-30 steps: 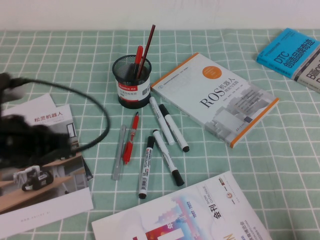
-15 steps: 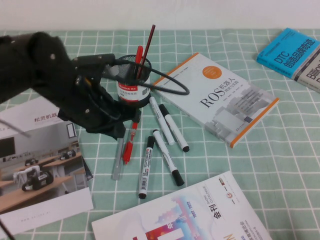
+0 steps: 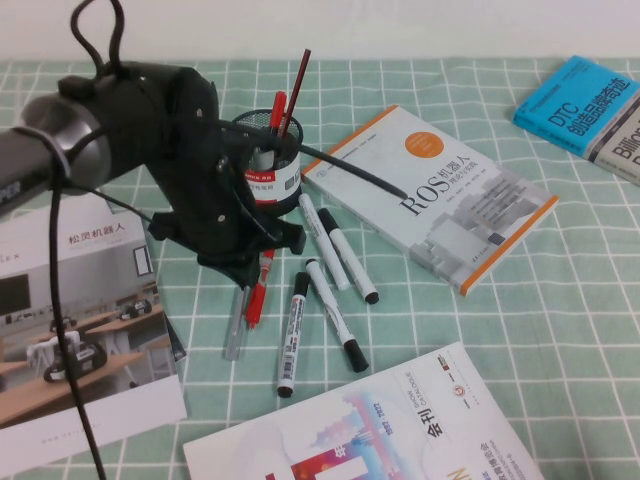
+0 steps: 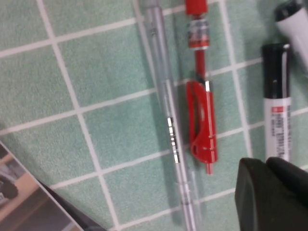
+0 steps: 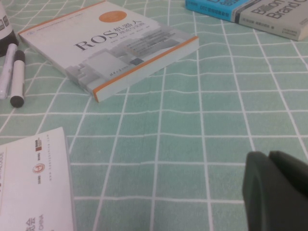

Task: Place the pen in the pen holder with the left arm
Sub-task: Pick up the pen on the table, then place the pen onto the pen holder

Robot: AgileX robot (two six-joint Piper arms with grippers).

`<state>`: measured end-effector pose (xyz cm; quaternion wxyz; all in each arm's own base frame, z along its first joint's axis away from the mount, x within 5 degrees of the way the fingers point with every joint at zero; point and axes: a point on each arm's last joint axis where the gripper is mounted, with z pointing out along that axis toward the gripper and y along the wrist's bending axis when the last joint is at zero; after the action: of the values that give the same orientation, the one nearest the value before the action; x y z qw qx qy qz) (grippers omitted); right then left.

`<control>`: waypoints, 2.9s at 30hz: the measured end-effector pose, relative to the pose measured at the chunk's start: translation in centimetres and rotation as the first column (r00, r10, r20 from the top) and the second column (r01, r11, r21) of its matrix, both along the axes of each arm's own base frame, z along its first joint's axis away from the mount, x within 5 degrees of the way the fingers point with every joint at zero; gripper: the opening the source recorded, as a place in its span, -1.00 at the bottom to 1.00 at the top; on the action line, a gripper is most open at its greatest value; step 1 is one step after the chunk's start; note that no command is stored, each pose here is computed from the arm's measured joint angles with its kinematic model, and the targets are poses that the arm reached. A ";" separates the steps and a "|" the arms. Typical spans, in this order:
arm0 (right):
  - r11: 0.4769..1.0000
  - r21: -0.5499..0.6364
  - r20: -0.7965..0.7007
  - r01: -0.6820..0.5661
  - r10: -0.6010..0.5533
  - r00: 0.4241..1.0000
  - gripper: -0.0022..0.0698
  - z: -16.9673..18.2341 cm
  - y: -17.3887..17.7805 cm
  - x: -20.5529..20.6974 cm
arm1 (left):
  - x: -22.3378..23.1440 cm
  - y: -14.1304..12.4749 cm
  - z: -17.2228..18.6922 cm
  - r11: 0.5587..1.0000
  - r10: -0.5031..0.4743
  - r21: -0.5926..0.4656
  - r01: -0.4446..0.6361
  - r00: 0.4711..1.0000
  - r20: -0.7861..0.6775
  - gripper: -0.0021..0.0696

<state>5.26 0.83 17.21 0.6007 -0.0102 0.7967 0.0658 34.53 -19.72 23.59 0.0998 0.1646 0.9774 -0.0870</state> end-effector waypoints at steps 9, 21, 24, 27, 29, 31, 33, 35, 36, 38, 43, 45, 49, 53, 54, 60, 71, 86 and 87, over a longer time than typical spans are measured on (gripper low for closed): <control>1.000 0.000 0.000 0.000 0.000 1.000 -1.00 0.0 0.0 0.0 | 0.6 0.2 -1.5 0.998 -0.051 0.043 0.052 0.998 -0.021 -0.71; 1.000 0.000 0.000 0.000 0.000 1.000 -1.00 0.0 0.0 0.0 | 2.9 0.1 -2.8 0.997 0.018 0.069 -0.017 1.000 -0.009 -0.37; 1.000 0.000 0.000 0.000 0.000 1.000 -1.00 0.0 0.0 0.0 | 3.1 0.1 -3.2 0.996 0.033 0.083 -0.032 0.999 -0.014 -0.37; 1.000 0.000 0.000 0.000 0.000 1.000 -1.00 0.0 0.0 0.0 | 3.3 0.4 -3.7 0.992 0.050 0.121 -0.047 0.999 -0.019 -0.37; 1.000 0.000 0.000 0.000 0.000 1.000 -1.00 0.0 0.0 0.0 | 3.3 0.3 -4.2 0.990 0.060 0.127 -0.055 0.998 -0.034 -0.37; 1.000 0.000 0.000 0.000 0.000 1.000 -1.00 0.0 0.0 0.0 | 3.4 0.4 -4.6 0.989 0.061 0.137 -0.055 0.997 -0.041 -0.37; 1.000 0.000 0.000 0.000 0.000 1.000 -1.00 0.0 0.0 0.0 | 3.4 0.3 -4.9 0.989 0.062 0.141 -0.054 0.997 -0.047 -0.37; 1.000 0.000 0.000 0.000 0.000 1.000 -1.00 0.0 0.0 0.0 | 3.5 0.3 -5.0 0.988 0.065 0.141 -0.057 0.997 -0.049 -0.37; 1.000 0.000 0.000 0.000 0.000 1.000 -1.00 0.0 0.0 0.0 | 3.5 0.3 -5.2 0.988 0.065 0.142 -0.057 0.997 -0.050 -0.37; 1.000 0.000 0.000 0.000 0.000 1.000 -1.00 0.0 0.0 0.0 | 3.6 0.2 -5.2 0.988 0.066 0.141 -0.059 0.997 -0.049 -0.37; 1.000 0.000 0.000 0.000 0.000 1.000 -1.00 0.0 0.0 0.0 | 3.5 0.1 -5.6 0.987 0.066 0.152 -0.055 0.995 -0.069 -0.37; 1.000 0.000 0.000 0.000 0.000 1.000 -1.00 0.0 0.0 0.0 | 3.4 0.1 -5.9 0.985 0.064 0.166 -0.049 0.994 -0.088 -0.36; 1.000 0.000 0.000 0.000 0.000 1.000 -1.00 0.0 0.0 0.0 | 3.4 0.1 -6.0 0.983 0.064 0.177 -0.045 0.993 -0.098 -0.36; 1.000 0.000 0.000 0.000 0.000 1.000 -1.00 0.0 0.0 0.0 | 3.5 0.1 -6.0 0.982 0.059 0.187 -0.040 0.993 -0.099 -0.40; 1.000 0.000 0.000 0.000 0.000 1.000 -1.00 0.0 0.0 0.0 | 3.5 0.1 -6.0 0.981 0.056 0.190 -0.037 0.993 -0.099 -0.46; 1.000 0.000 0.000 0.000 0.000 1.000 -1.00 0.0 0.0 0.0 | 3.5 0.2 -6.0 0.977 0.016 0.213 0.005 0.995 -0.097 -0.80; 1.000 0.000 0.000 0.000 0.000 1.000 -1.00 0.0 0.0 0.0 | 2.3 0.6 -1.6 0.982 -0.064 0.175 0.073 0.996 -0.058 -0.80; 1.000 0.000 0.000 0.000 0.000 1.000 -1.00 0.0 0.0 0.0 | 0.8 1.1 6.0 0.973 0.034 -0.180 0.143 0.686 0.727 -0.80; 1.000 0.000 0.000 0.000 0.000 1.000 -1.00 0.0 0.0 0.0 | 1.0 1.1 6.1 0.967 0.060 -0.203 0.153 0.637 0.768 -0.80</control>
<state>5.26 0.83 17.21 0.6007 -0.0102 0.7967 0.0658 35.48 -18.61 29.73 0.5233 0.1971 0.8183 -0.1331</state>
